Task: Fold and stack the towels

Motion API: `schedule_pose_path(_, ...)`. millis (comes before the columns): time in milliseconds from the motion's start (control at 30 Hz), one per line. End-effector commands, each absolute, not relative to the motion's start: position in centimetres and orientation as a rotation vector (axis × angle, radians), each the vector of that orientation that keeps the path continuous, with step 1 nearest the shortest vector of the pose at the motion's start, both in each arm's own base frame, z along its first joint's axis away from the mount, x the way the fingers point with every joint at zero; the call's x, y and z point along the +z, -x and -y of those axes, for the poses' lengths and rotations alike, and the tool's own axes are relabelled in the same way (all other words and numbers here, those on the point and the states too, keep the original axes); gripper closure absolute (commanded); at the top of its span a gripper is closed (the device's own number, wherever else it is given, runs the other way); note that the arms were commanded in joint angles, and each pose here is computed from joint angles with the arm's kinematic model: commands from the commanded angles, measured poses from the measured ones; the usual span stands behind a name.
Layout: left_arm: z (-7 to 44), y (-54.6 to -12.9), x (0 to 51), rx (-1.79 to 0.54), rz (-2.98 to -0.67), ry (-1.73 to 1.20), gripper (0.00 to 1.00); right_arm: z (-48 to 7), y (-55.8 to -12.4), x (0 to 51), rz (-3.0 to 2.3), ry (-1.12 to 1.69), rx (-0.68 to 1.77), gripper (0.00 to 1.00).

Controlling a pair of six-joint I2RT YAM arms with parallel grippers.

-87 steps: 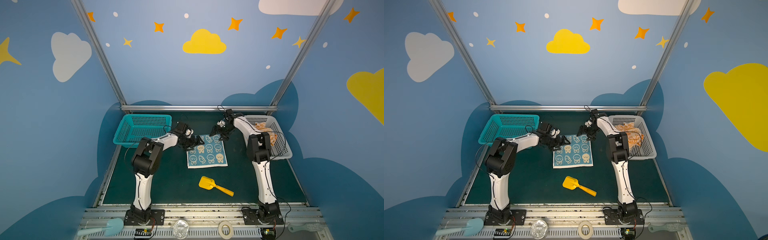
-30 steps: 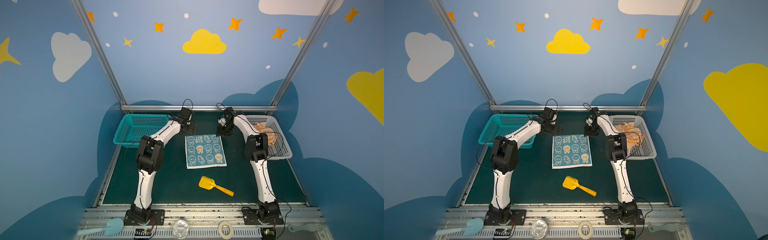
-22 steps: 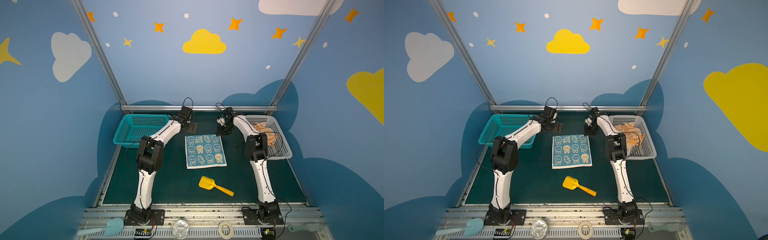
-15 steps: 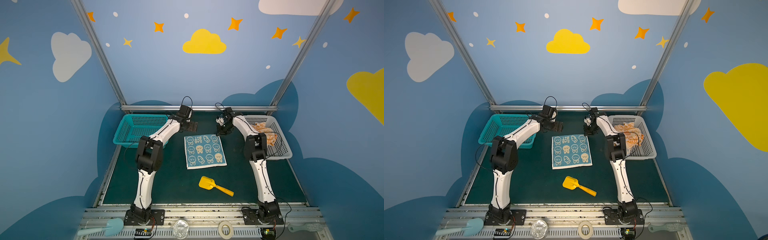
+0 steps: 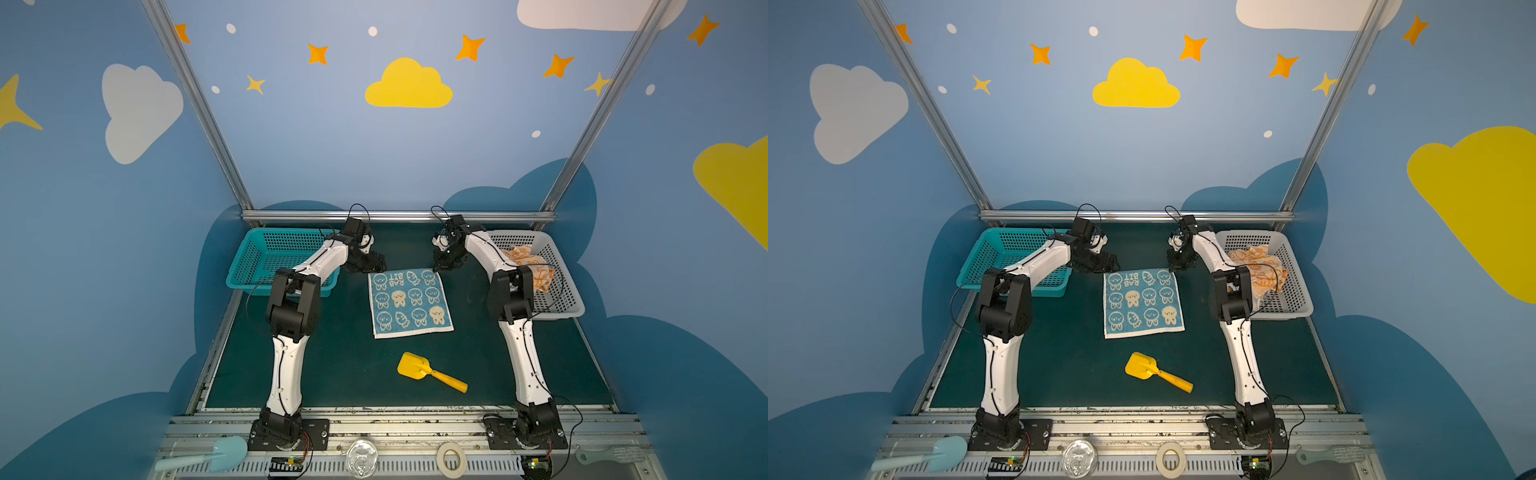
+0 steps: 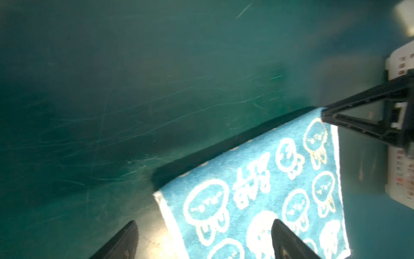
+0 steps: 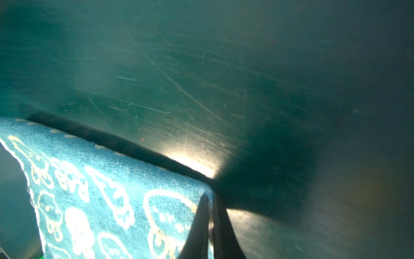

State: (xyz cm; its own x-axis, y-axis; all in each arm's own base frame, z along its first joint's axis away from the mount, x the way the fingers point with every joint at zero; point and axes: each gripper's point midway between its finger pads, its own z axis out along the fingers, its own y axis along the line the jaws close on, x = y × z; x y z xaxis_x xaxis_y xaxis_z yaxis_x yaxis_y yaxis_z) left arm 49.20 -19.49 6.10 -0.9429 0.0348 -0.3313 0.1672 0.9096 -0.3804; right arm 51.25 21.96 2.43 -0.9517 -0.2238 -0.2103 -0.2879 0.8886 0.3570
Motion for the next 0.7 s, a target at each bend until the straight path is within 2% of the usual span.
schedule_pose_path(0,19.7,-48.2,4.0,-0.627,-2.826,-0.142,0.12,-21.6,-49.4,0.6,-2.989,0.383,0.568,0.92)
schedule_pose_path(667,18.5,-50.7,2.7,-0.511,-2.762,-0.129,0.38,-21.6,-48.8,0.7,-3.001,0.382,0.583,0.93)
